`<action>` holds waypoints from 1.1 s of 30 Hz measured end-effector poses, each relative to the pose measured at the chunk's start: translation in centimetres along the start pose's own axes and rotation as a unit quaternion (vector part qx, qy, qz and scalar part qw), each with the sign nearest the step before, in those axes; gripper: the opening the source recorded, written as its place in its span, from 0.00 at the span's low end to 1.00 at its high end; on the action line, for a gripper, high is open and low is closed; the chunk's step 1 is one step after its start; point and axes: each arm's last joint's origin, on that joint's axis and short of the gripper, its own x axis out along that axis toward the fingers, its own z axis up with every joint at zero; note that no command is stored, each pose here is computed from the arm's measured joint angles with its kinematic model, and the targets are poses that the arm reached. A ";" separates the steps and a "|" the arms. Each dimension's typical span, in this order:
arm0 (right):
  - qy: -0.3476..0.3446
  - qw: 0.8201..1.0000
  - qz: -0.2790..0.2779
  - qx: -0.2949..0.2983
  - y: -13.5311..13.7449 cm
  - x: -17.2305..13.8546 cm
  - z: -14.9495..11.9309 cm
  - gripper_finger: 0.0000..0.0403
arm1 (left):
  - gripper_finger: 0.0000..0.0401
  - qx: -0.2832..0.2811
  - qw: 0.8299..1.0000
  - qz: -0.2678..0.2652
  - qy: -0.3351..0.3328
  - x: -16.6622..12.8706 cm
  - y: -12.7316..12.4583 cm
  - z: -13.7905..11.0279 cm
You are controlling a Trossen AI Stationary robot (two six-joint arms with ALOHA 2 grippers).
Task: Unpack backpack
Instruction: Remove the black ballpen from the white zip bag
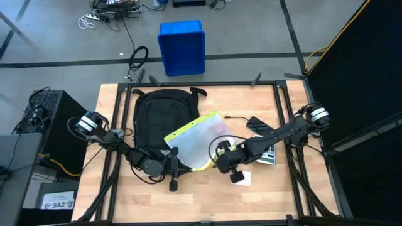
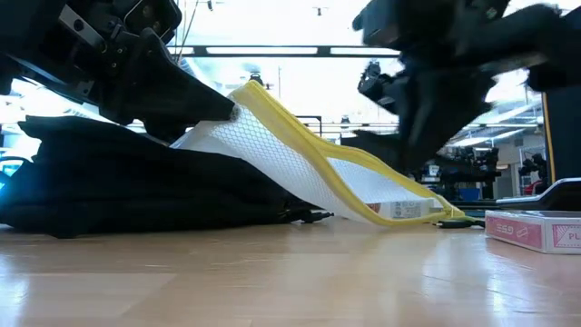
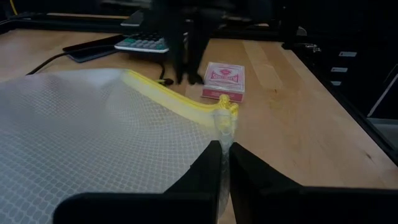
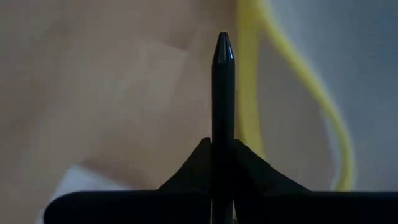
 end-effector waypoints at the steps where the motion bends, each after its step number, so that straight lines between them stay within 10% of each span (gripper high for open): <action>1: 0.004 1.000 0.003 0.001 0.4 -0.3 -0.1 0.01 | 0.00 0.000 1.000 0.000 0.000 0.0 0.0 0.0; 25: 0.083 0.992 -0.015 0.099 4.1 -0.6 -5.8 0.01 | 0.00 -0.002 1.000 0.000 0.000 0.0 0.0 0.0; 33: 0.069 0.992 -0.022 0.106 3.7 -1.3 -5.6 0.24 | 0.00 -0.005 1.000 0.000 0.000 0.0 0.0 0.0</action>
